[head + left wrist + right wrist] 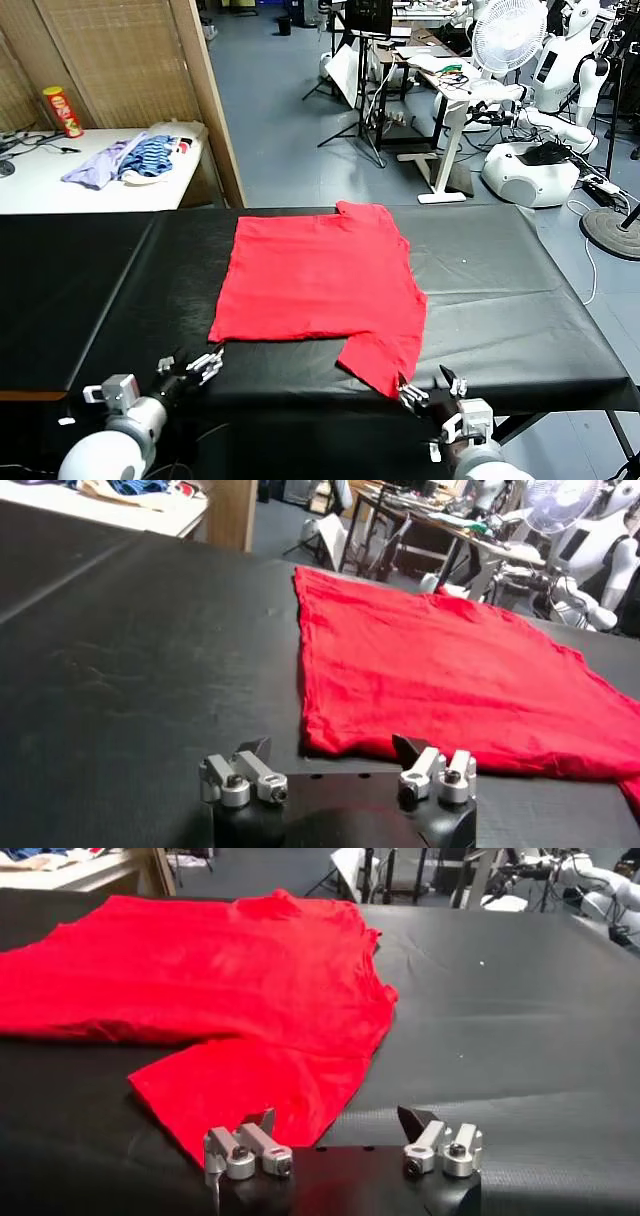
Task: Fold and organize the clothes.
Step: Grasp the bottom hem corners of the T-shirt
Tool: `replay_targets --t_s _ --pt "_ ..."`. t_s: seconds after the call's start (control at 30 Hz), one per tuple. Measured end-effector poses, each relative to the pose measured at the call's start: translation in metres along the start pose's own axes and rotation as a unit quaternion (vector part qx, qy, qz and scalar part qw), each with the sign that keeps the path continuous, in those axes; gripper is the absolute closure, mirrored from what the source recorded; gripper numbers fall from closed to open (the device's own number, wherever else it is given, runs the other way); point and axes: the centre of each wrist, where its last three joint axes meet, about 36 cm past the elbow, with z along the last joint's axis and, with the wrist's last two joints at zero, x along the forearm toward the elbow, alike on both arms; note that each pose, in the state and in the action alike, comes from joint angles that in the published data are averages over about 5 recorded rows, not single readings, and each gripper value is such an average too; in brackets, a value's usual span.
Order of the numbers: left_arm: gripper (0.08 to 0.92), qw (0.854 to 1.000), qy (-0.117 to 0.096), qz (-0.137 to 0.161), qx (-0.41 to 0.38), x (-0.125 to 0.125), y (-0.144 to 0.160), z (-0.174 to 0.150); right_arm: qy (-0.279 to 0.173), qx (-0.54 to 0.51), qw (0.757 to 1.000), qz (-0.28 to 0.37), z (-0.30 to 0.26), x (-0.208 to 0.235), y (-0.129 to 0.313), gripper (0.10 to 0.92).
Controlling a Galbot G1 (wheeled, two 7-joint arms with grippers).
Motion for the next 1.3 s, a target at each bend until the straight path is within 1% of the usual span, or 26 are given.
replay_targets --t_s 0.07,0.13,0.17,0.23,0.3,0.37,0.43,0.47,0.53,0.6,0.67,0.87,1.03,1.13,1.3 --pt "0.202 1.000 0.000 0.000 0.001 -0.002 0.000 0.001 0.002 -0.001 1.000 0.000 0.001 -0.001 0.001 0.385" --pt "0.208 1.000 0.000 0.000 0.003 -0.007 0.001 0.002 0.007 -0.003 1.000 -0.001 0.003 -0.003 0.002 0.448" --pt "0.223 1.000 0.000 0.000 0.004 -0.009 0.002 0.002 0.009 -0.003 1.000 -0.002 0.004 -0.003 0.003 0.472" --pt "0.285 1.000 0.000 0.001 0.006 -0.013 0.003 0.003 0.012 -0.005 1.000 -0.002 0.006 -0.005 0.004 0.513" --pt "0.374 1.000 -0.001 0.001 0.008 -0.017 0.003 0.004 0.014 -0.007 1.000 -0.003 0.008 -0.006 0.006 0.553" --pt "0.475 1.000 -0.002 0.001 0.009 -0.022 0.003 0.005 0.016 -0.009 1.000 -0.004 0.009 -0.007 0.007 0.631" --pt "0.576 1.000 -0.001 0.000 0.012 -0.025 0.004 0.007 0.018 -0.010 1.000 -0.004 0.010 -0.008 0.007 0.725" --pt "0.643 1.000 -0.001 -0.001 0.013 -0.027 0.004 0.007 0.018 -0.011 1.000 -0.004 0.011 -0.008 0.007 0.773" --pt "0.744 1.000 -0.001 -0.002 0.015 -0.028 0.005 0.009 0.019 -0.012 1.000 -0.003 0.011 -0.008 0.007 0.849" --pt "0.832 1.000 -0.001 -0.002 0.016 -0.029 0.005 0.010 0.019 -0.013 1.000 -0.001 0.011 -0.006 0.007 0.892" --pt "0.870 1.000 -0.003 -0.002 0.018 -0.028 0.004 0.011 0.019 -0.014 1.000 0.004 0.011 -0.004 0.006 0.899" --pt "0.873 1.000 -0.007 -0.002 0.016 -0.022 -0.002 0.012 0.028 -0.009 0.999 0.020 0.006 0.013 -0.002 0.900" --pt "0.873 1.000 -0.011 -0.011 0.009 -0.007 -0.008 0.011 0.016 -0.006 0.999 0.027 -0.003 0.037 -0.009 0.900" --pt "0.873 1.000 -0.013 -0.016 0.007 0.006 -0.013 0.009 0.000 -0.014 1.000 0.027 -0.006 0.046 -0.014 0.900" --pt "0.873 1.000 -0.016 -0.020 0.002 0.032 -0.020 0.005 -0.051 -0.040 0.998 0.018 -0.008 0.039 -0.026 0.900"
